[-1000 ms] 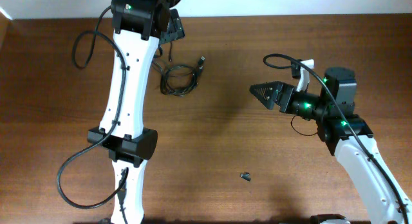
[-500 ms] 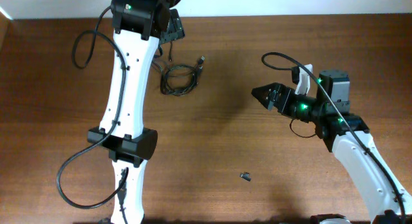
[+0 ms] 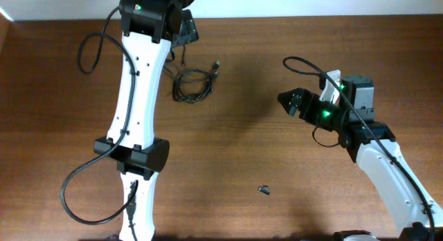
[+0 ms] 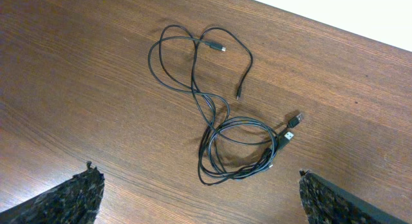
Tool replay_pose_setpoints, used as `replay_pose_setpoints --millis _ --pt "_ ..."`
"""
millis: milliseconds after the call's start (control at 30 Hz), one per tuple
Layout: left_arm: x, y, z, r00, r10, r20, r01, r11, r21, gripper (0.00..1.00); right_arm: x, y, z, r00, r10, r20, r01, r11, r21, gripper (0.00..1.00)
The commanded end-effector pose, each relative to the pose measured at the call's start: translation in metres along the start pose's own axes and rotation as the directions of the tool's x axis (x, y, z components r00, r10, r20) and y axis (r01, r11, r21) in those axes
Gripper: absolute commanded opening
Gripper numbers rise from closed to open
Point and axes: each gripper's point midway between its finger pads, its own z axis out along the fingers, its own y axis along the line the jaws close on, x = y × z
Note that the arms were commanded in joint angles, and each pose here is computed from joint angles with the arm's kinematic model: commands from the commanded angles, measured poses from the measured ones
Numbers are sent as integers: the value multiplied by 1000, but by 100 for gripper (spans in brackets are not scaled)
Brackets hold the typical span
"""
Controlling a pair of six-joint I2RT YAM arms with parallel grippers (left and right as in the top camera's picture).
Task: Untangle cables
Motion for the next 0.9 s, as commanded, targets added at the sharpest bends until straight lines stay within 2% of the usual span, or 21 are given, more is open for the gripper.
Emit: replay_pose_setpoints --millis 0,67,233,300,367,433,500,567,667,767,867 --pt "-4 5 -14 1000 -13 24 13 1000 11 99 -11 -8 1 999 -5 42 2 998 65 92" --pt "-4 5 -14 1000 -13 24 13 1000 11 99 -11 -12 2 999 -2 45 -1 997 80 95" --pt "-4 5 -14 1000 -13 24 13 1000 11 99 -3 -19 5 1000 20 14 -21 995 100 96" --pt "4 -6 -14 1000 -13 -22 15 997 75 99 1 -21 5 1000 30 -1 -30 994 110 97" --pt "12 -17 -13 996 73 -56 -65 989 137 99 2 -22 5 999 34 -6 -33 993 113 99" --pt "19 -18 -6 969 240 -63 -230 964 135 99 2 -22 5 999 34 -5 -33 993 113 99" --pt "33 -17 10 906 409 -110 -394 909 133 99 2 -22 5 999 33 -5 -32 993 113 99" --pt "47 -15 25 850 500 -167 -482 866 137 99 2 -22 5 999 34 -6 -33 993 113 99" --pt "72 -16 61 711 663 -236 -639 748 178 99 2 -22 5 999 34 -5 -33 993 113 99" --pt "87 -24 97 590 775 -226 -745 630 219 99 2 -22 5 999 34 -6 -33 993 113 99" --pt "102 -28 125 569 788 -236 -756 614 228 99 2 -22 5 999 34 -7 -34 993 113 99"
